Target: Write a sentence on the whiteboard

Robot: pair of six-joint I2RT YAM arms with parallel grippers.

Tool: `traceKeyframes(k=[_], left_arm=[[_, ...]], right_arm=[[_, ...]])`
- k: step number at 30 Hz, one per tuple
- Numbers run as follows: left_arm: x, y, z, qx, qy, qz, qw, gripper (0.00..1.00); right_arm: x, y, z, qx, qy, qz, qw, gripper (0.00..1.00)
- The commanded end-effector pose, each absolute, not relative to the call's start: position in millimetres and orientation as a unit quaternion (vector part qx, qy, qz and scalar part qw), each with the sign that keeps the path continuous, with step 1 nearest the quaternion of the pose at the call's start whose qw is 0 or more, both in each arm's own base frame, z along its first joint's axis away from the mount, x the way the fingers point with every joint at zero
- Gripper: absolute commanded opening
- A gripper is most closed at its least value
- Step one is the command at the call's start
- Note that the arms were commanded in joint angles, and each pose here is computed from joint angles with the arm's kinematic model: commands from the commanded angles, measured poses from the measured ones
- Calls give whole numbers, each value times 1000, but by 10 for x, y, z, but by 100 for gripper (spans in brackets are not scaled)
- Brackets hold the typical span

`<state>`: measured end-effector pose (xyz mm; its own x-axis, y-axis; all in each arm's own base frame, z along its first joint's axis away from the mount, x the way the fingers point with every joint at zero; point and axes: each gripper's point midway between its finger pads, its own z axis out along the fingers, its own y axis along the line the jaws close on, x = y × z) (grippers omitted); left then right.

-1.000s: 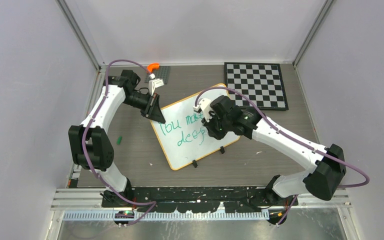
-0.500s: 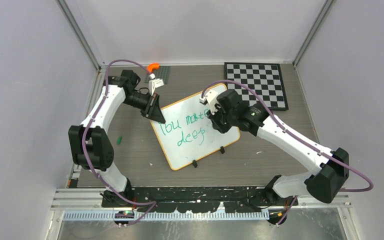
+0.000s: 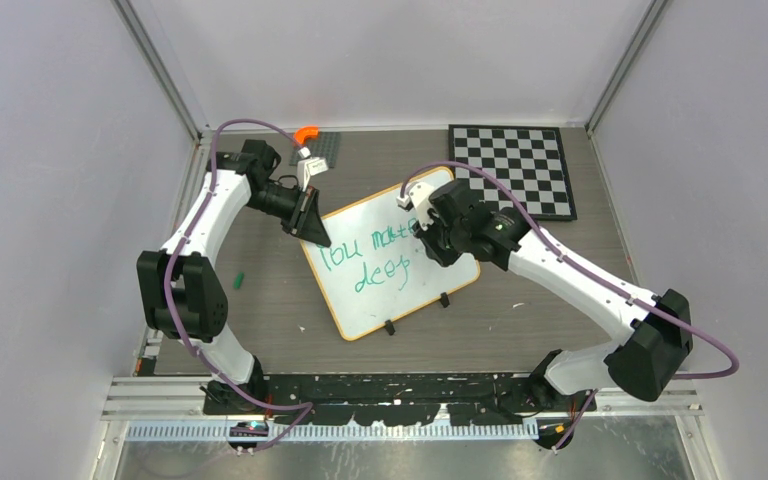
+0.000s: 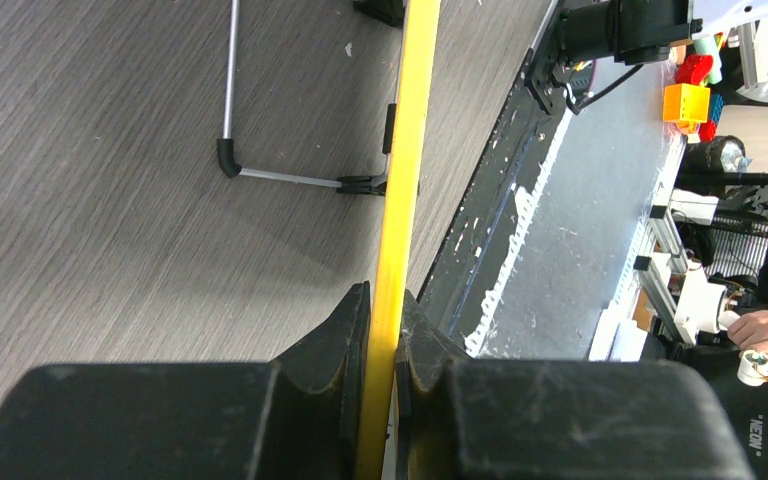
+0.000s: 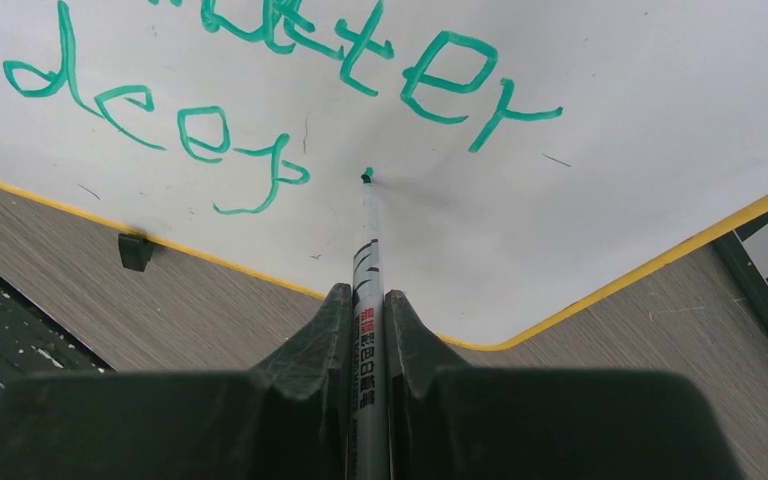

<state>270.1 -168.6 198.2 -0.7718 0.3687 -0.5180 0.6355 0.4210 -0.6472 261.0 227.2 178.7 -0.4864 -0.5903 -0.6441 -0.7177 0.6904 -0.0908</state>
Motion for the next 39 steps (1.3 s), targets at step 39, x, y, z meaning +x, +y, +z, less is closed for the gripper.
traceKeyframes(k=[39], left_arm=[[2785, -1646, 1899, 308, 841, -419, 151, 0]], right_arm=[[2742, 2141, 1810, -400, 846, 58, 348, 0]])
